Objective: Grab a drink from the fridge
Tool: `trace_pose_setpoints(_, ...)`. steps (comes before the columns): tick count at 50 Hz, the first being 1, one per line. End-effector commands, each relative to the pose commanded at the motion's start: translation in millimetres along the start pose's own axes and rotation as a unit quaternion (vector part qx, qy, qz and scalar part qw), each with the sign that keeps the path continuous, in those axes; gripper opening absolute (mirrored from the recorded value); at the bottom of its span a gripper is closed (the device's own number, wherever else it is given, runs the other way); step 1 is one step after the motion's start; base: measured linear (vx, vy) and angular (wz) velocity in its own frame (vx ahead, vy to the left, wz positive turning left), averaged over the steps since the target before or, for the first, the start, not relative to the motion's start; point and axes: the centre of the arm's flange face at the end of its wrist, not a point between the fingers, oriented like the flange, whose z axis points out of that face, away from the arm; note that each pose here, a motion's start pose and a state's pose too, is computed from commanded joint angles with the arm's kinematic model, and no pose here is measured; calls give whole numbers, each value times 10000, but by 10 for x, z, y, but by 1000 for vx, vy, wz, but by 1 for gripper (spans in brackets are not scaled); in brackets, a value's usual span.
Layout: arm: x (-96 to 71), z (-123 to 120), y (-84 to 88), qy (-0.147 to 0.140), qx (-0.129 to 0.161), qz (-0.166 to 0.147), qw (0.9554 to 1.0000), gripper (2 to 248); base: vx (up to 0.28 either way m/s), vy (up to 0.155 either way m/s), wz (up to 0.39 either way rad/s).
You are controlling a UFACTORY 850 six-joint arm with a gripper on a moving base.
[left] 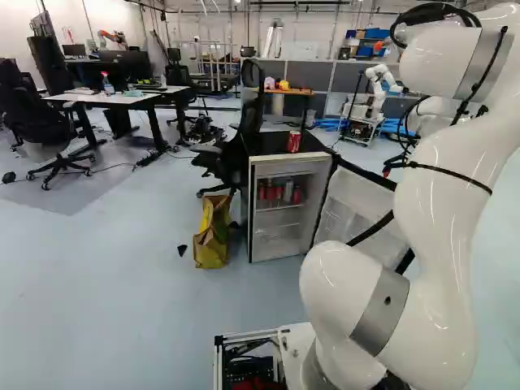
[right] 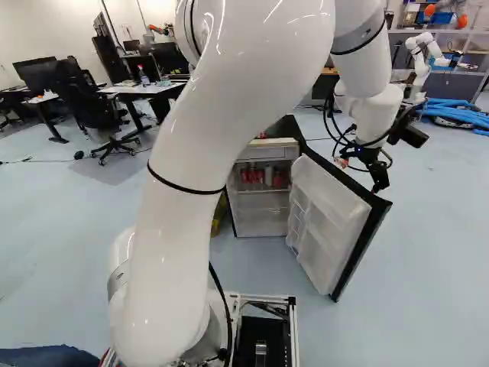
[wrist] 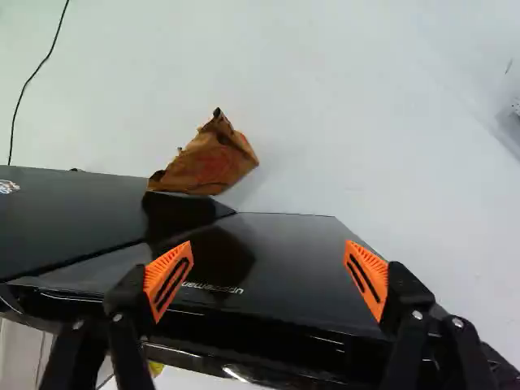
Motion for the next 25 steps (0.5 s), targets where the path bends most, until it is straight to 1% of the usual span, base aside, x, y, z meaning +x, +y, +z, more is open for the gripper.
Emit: trace_pose_setpoints(25,-92,-30,-33,-47,3,-32,10000,247,0,0,0)
